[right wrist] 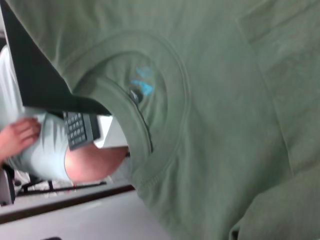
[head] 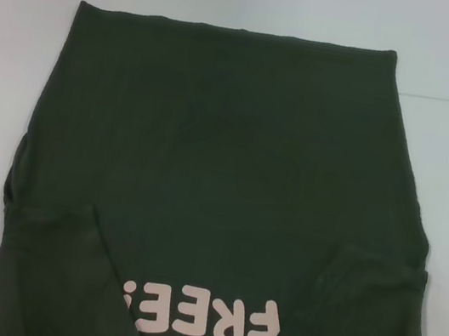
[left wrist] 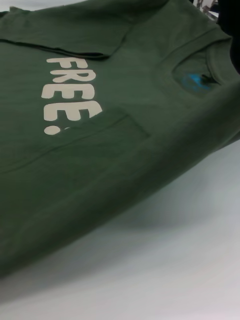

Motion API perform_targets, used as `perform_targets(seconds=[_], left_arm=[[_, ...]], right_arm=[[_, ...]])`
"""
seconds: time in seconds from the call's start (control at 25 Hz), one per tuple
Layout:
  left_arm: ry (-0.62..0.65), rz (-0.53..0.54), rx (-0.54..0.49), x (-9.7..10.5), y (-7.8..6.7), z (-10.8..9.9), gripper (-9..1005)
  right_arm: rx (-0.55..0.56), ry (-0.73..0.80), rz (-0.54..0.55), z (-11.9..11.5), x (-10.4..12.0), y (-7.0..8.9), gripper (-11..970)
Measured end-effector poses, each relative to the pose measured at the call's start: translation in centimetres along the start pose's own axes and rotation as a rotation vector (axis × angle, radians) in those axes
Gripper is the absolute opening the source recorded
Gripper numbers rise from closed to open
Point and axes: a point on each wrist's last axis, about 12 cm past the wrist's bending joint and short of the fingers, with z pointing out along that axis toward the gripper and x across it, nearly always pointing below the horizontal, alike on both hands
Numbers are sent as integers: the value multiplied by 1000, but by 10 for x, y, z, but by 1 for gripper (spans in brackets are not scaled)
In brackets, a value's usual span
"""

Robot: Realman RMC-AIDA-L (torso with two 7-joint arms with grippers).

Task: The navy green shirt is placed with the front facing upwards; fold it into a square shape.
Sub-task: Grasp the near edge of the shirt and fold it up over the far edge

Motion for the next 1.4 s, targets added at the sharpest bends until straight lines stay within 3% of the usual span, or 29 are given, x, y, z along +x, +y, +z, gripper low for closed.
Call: perform_targets(seconds=[0.6,0.84,1.12,1.4], left_arm=[[139,56,-62,-6,-8,13,39],[96,86,-34,-12,-13,9,39],[-212,131,106,-21,-14,-25,39],[-600,135,240,-31,-10,-50,38]], right_arm=[[17,106,-50,13,-9,7,112],[23,63,-62,7,-12,8,119],[35,-181,-44,-23,-12,3,128],[78,-615,10,-76,-7,-16,136]])
